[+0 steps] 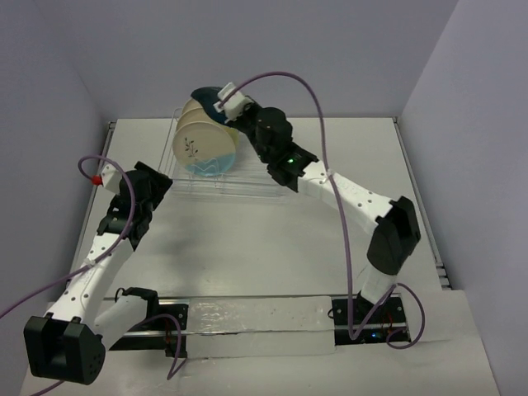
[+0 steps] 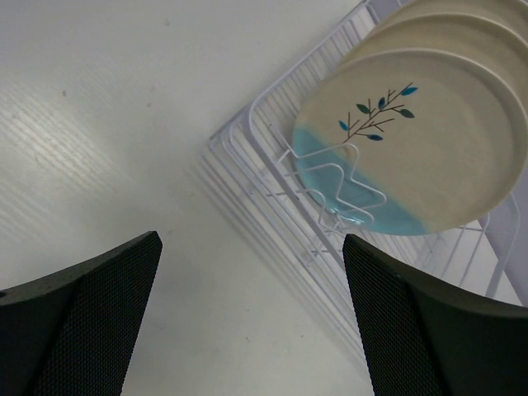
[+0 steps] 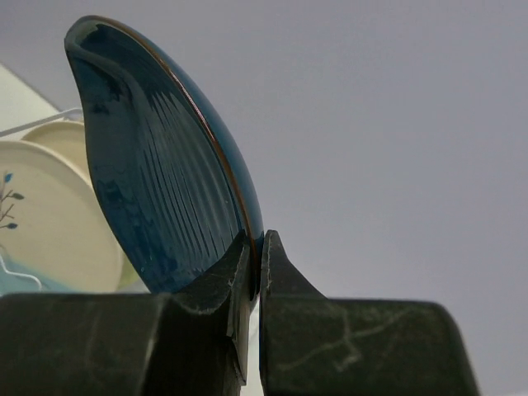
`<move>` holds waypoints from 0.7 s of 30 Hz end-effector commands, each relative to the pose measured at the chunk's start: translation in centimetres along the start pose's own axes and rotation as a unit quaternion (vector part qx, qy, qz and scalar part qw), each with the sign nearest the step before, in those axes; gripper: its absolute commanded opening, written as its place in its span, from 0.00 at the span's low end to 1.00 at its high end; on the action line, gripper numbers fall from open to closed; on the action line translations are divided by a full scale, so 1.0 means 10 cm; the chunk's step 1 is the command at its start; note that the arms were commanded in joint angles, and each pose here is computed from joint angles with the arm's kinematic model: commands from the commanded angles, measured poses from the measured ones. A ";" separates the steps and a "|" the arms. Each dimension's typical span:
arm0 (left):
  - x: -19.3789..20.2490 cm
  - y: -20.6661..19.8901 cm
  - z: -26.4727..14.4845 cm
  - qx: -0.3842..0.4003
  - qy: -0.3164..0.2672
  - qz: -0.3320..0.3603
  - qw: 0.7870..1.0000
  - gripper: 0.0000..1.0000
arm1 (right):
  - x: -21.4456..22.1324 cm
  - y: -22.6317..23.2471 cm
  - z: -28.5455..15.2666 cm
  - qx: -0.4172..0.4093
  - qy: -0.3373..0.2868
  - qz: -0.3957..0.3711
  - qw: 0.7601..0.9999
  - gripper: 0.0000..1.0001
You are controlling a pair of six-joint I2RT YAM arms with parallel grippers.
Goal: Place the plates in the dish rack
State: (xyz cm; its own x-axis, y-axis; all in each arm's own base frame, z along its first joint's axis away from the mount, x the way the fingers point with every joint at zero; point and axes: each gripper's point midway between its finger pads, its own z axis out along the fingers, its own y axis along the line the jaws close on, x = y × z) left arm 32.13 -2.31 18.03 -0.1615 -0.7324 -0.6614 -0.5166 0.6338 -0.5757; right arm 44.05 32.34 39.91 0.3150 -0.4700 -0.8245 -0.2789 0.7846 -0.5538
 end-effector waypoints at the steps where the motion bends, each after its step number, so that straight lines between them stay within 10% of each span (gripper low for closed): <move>1: -0.10 0.13 -0.06 -0.020 -0.019 -0.005 1.000 0.99 | -0.80 -0.17 0.11 0.043 -0.111 -0.050 0.992 0.00; 21: -0.17 0.21 -0.08 -0.027 -0.035 -0.003 0.999 0.99 | -0.65 0.97 0.46 -0.078 -0.119 -0.155 0.978 0.00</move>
State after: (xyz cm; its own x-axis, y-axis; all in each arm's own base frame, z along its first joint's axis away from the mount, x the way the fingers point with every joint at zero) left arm 30.94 -0.75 17.96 -0.1287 -0.7230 -0.6788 -0.5540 0.6201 -0.5554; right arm 44.25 44.04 32.48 0.5033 -0.6352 -0.5858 -0.4150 0.4169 -0.8087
